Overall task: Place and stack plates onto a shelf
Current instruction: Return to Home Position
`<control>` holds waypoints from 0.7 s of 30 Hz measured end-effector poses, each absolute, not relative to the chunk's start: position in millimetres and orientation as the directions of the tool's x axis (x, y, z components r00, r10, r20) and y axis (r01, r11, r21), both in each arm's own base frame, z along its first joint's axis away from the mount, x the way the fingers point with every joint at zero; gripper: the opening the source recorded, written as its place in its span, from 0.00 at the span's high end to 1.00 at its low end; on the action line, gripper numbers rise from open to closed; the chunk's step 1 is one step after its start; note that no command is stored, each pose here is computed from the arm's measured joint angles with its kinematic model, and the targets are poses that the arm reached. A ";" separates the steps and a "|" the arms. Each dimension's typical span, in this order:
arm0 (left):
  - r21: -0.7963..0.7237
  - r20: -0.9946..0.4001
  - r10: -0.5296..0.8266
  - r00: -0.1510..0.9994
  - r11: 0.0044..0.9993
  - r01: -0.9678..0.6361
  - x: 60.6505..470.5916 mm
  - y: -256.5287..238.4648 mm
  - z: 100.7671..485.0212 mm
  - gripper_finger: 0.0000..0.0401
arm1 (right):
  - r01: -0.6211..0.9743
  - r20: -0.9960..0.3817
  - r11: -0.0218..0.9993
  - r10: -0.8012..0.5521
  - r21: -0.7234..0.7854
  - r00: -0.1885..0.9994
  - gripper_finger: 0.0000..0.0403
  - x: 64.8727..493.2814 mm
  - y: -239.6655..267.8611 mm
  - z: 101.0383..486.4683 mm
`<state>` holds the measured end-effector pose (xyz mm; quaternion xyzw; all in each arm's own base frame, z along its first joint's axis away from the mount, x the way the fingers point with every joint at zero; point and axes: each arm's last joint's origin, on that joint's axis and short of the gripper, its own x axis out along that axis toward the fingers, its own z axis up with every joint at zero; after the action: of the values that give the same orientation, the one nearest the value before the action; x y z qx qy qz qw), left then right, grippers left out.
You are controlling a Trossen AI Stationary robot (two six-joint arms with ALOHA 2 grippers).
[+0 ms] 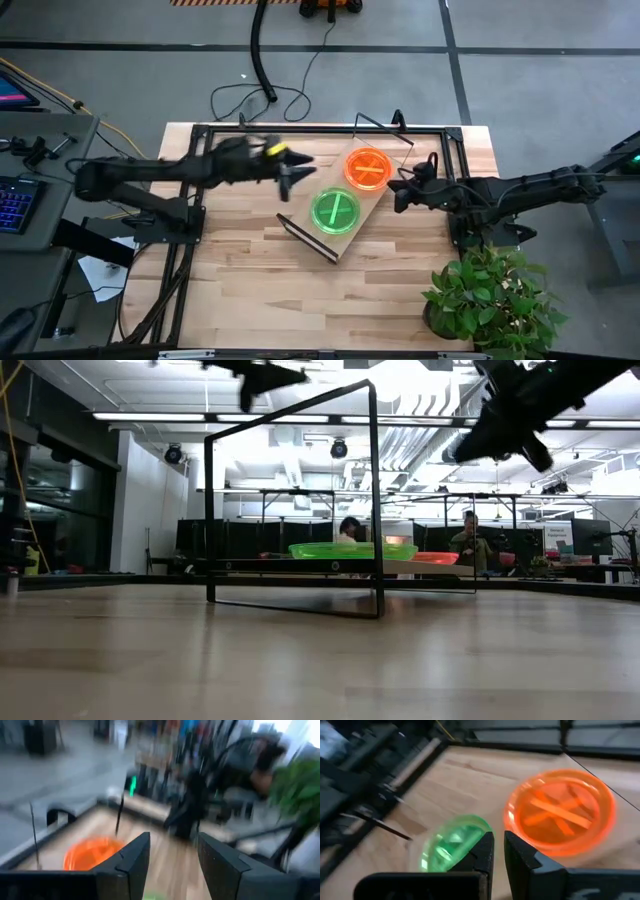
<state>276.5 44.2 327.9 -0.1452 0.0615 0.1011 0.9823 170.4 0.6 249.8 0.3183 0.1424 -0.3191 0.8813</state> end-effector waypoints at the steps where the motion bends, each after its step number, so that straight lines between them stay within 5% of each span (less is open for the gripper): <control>1: -0.284 -0.081 0.195 0.977 0.936 -0.210 265.0 40.8 322.8 0.63 | 0.637 -0.433 0.603 -0.469 0.480 0.770 0.93 171.8 0.8 252.2; 6: -0.296 0.140 0.279 0.950 0.928 -0.228 215.8 34.3 306.3 0.66 | 0.575 -0.356 0.657 -0.451 0.488 0.818 0.93 175.8 1.6 261.1; 14: -0.216 0.134 0.293 0.947 0.941 -0.261 170.1 30.2 300.3 0.73 | 0.485 -0.232 0.723 -0.427 0.492 0.874 0.93 176.0 2.1 276.6; 21: -0.271 0.173 0.256 0.951 0.941 -0.204 140.4 20.7 266.4 0.96 | 0.433 -0.143 0.714 -0.430 0.551 0.891 0.93 172.8 1.7 287.8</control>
<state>140.4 20.7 266.4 -0.1261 -0.1036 0.1173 0.9796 172.8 1.7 287.8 0.2980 0.0024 -0.2331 0.9257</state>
